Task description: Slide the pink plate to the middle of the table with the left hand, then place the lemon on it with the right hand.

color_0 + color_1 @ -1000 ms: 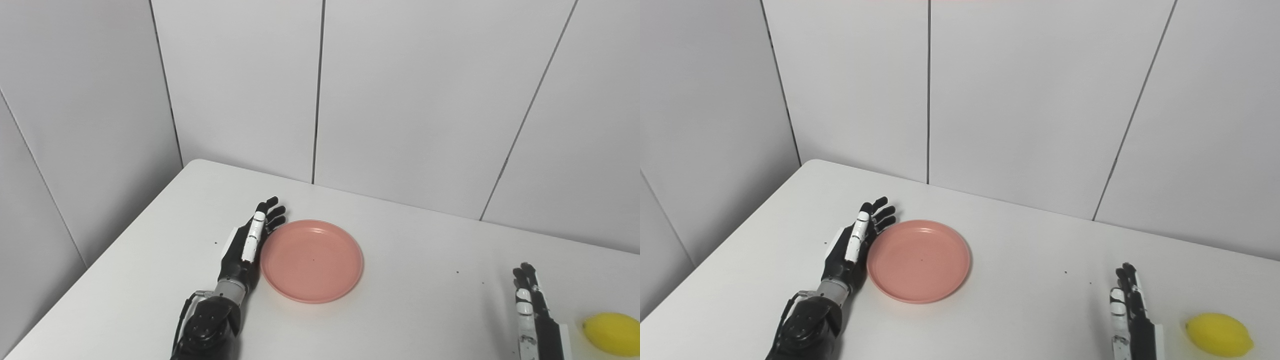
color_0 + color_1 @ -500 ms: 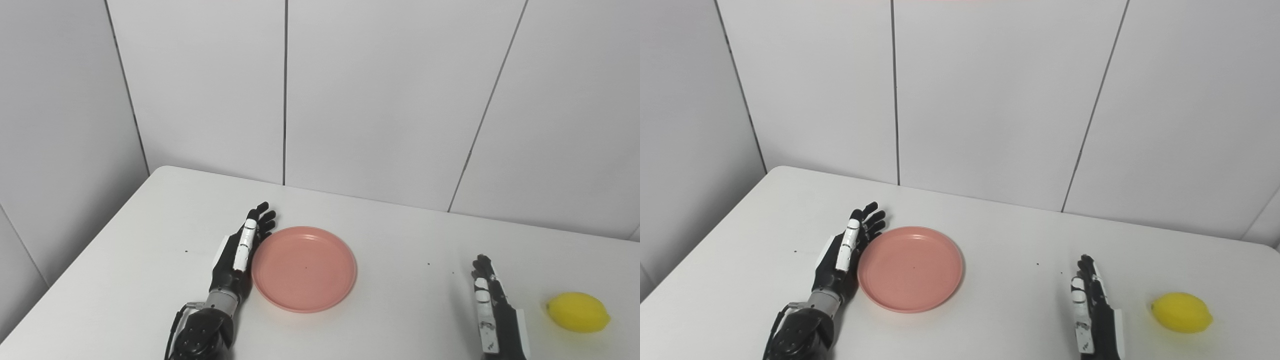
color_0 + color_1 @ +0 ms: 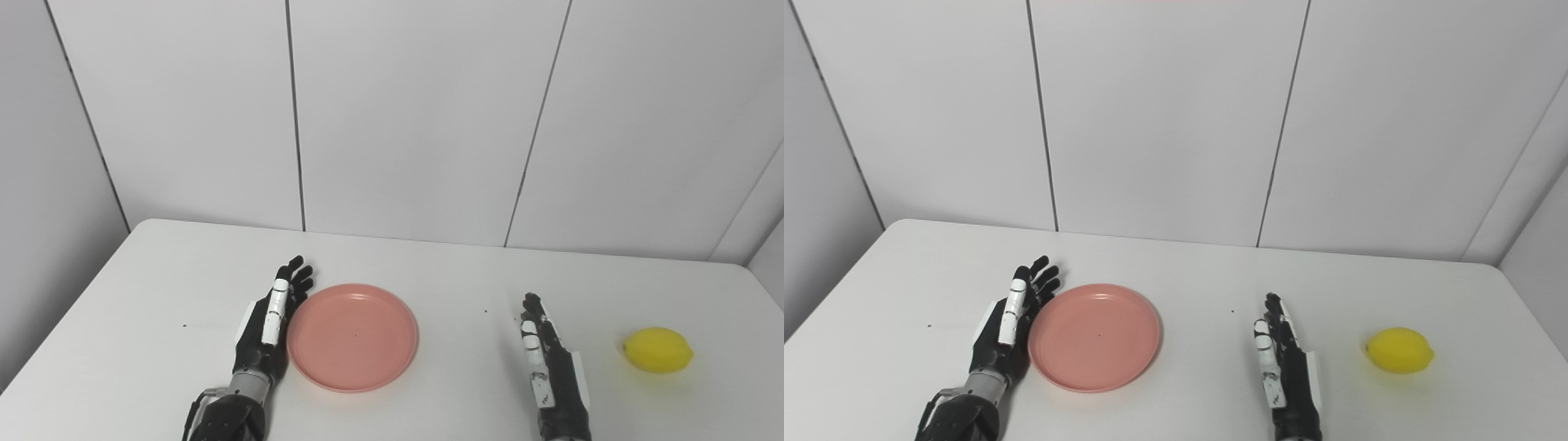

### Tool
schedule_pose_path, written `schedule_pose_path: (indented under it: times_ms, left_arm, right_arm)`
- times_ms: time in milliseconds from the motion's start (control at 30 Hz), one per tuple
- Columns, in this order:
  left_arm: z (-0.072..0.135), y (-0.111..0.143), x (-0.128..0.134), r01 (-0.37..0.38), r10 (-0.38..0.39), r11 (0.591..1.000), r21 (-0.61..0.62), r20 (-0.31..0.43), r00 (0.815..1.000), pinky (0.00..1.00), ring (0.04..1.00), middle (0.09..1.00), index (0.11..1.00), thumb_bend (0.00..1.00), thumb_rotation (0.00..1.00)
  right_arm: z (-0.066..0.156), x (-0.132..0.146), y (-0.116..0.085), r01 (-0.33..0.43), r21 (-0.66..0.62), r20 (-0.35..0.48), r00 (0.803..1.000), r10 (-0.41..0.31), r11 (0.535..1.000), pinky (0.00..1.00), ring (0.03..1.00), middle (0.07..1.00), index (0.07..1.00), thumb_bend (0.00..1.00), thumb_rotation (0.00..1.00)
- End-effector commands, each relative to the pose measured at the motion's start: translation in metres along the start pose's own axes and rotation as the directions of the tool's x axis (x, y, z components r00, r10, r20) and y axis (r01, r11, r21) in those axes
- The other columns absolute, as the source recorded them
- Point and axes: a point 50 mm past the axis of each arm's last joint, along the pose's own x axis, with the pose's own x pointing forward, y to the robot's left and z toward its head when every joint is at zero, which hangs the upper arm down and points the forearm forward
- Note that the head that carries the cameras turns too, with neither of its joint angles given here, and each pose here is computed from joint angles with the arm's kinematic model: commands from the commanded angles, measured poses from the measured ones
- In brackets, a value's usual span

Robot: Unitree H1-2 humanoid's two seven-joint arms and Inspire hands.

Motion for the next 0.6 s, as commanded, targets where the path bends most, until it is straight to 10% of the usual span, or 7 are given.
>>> schedule_pose_path:
  times_ms: [0, 567]
  left_arm:
    - [0.014, -0.013, 0.007, 0.054, -0.054, 0.999, -0.006, 0.065, 0.996, 0.97, 0.949, 0.938, 0.936, 0.69, 1.0]
    - [0.01, -0.05, -0.001, 0.144, -0.144, 0.99, 0.003, 0.064, 0.988, 0.97, 0.941, 0.935, 0.933, 0.62, 1.0]
  right_arm:
    - [0.017, 0.01, 0.006, 0.007, 0.01, 0.097, 0.995, -0.008, 1.0, 0.95, 0.928, 0.932, 0.912, 0.69, 1.0]
    - [0.016, 0.012, 0.017, -0.003, 0.021, 0.112, 0.994, 0.0, 1.0, 0.91, 0.925, 0.933, 0.918, 0.66, 1.0]
